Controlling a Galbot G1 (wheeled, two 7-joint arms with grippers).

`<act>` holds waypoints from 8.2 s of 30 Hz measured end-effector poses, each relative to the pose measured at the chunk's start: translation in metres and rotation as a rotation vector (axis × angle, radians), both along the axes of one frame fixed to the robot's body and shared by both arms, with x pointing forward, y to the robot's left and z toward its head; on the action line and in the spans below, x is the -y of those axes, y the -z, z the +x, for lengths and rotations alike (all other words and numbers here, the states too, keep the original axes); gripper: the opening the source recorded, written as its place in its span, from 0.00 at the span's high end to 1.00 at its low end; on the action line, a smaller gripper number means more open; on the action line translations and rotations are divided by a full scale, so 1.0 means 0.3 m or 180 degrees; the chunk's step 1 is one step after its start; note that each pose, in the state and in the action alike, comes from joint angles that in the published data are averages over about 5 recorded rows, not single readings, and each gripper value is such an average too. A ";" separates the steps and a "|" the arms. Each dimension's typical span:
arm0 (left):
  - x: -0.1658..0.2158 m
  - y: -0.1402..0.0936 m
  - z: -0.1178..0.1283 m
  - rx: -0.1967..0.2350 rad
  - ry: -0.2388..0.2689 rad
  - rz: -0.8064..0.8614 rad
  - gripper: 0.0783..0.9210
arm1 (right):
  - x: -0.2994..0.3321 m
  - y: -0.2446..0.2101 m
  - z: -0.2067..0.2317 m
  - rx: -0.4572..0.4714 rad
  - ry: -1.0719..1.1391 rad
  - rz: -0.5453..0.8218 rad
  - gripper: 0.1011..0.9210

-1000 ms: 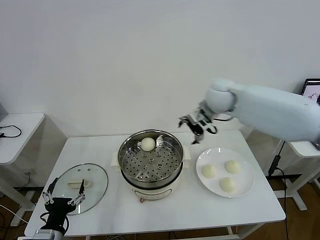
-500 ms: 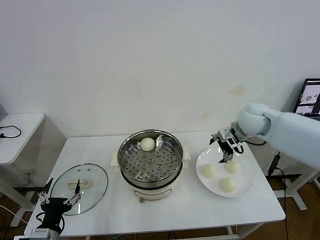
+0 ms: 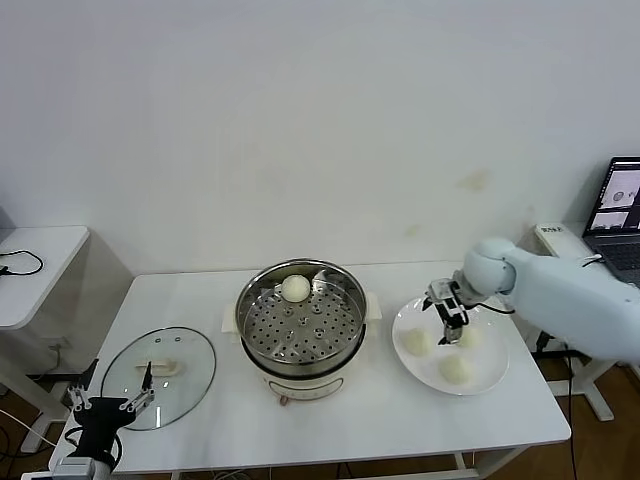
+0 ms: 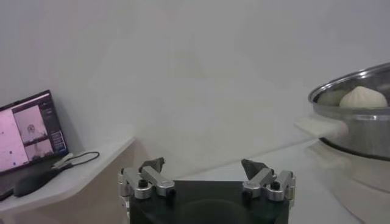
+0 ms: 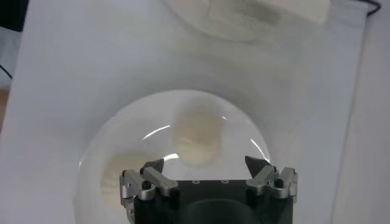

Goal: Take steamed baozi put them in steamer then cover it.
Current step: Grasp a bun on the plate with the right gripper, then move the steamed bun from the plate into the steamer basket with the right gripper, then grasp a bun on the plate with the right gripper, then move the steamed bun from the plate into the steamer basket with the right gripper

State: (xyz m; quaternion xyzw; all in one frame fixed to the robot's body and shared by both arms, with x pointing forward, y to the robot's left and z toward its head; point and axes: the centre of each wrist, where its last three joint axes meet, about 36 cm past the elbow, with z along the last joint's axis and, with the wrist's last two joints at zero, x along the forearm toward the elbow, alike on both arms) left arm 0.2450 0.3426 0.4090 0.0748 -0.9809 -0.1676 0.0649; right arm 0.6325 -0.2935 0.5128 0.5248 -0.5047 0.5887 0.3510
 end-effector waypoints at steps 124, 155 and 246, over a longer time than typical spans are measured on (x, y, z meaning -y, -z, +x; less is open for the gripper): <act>0.007 -0.050 -0.011 0.0127 -0.0054 -0.0043 0.12 | -1.045 -0.340 -0.022 0.0025 0.0071 0.0587 0.12; 0.064 -0.023 -0.013 0.0048 0.0054 -0.0012 0.12 | 0.083 -0.291 -0.220 -0.0053 0.0151 0.0062 0.12; 0.019 -0.052 -0.039 0.0066 -0.0061 0.0102 0.12 | -0.500 -0.518 -0.031 0.0373 -0.0860 0.0582 0.35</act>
